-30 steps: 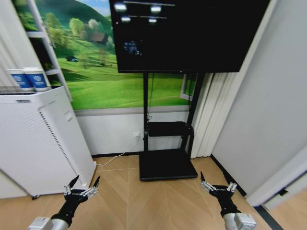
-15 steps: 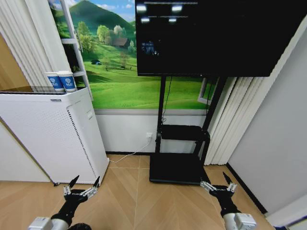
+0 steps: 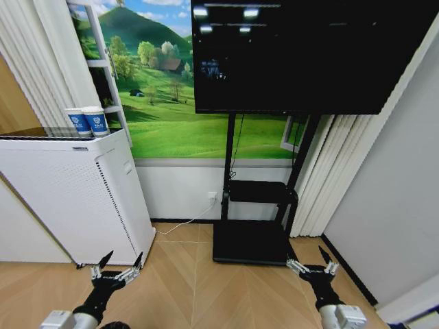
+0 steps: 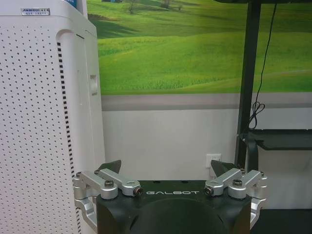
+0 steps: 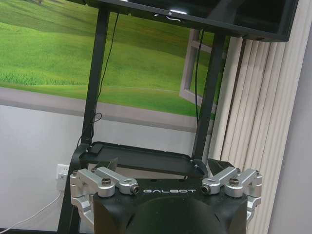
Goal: Pick up the trash bin and place the garbage on the floor into it.
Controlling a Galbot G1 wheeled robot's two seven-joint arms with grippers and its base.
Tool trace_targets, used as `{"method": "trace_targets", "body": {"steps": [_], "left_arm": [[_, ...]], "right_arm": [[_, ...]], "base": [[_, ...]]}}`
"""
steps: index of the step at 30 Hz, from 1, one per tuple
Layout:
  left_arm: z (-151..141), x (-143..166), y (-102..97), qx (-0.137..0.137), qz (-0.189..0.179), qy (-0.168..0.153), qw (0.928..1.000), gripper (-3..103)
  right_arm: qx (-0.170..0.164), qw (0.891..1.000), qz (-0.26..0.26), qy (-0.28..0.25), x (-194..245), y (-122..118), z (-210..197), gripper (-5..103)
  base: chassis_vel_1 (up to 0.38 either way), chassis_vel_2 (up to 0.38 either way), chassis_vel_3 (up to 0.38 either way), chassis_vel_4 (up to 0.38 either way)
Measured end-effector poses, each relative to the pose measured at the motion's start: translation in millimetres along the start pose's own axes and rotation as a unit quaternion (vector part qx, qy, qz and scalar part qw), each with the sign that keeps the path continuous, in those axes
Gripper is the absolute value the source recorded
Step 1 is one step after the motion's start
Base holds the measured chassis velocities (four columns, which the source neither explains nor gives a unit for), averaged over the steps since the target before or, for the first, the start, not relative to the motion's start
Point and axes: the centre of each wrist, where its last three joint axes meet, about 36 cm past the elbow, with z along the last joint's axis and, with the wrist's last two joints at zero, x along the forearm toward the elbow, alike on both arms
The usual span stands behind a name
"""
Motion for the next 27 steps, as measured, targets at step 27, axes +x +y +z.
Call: {"method": "trace_targets", "body": {"steps": [27], "left_arm": [[0.0, 0.0, 0.0, 0.0, 0.0, 0.0, 1.0, 100]], "right_arm": [[0.0, 1.0, 0.0, 0.0, 0.0, 0.0, 0.0, 100]], "base": [[0.111, -0.114, -0.11, 0.113]]}}
